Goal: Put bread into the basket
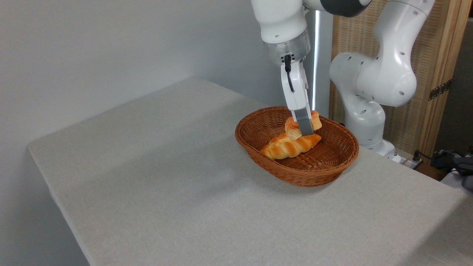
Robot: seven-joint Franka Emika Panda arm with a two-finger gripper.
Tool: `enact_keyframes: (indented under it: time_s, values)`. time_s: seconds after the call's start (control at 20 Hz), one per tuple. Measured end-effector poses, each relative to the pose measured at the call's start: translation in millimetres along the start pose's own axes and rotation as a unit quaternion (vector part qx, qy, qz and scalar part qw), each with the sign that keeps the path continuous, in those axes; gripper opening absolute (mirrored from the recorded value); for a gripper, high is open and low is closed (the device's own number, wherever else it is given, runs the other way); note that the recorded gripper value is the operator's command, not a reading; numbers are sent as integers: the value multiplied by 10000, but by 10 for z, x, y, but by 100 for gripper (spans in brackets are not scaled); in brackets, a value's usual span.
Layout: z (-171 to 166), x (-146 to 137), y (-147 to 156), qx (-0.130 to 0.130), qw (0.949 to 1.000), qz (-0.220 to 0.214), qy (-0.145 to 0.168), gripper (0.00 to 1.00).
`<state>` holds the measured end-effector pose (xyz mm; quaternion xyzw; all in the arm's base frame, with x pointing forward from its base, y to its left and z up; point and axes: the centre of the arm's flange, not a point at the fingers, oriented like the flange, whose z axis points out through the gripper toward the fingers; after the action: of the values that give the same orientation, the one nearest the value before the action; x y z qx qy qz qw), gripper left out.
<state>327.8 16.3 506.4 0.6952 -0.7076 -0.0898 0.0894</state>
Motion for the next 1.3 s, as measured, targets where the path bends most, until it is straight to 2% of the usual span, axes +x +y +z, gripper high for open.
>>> enact_keyframes:
  time_s: [0.2, 1.3]
  values:
    - [54, 45, -9, -61, 10000, 64, -20, 100]
    - [76, 53, -19, -93, 9999, 75, -28, 100]
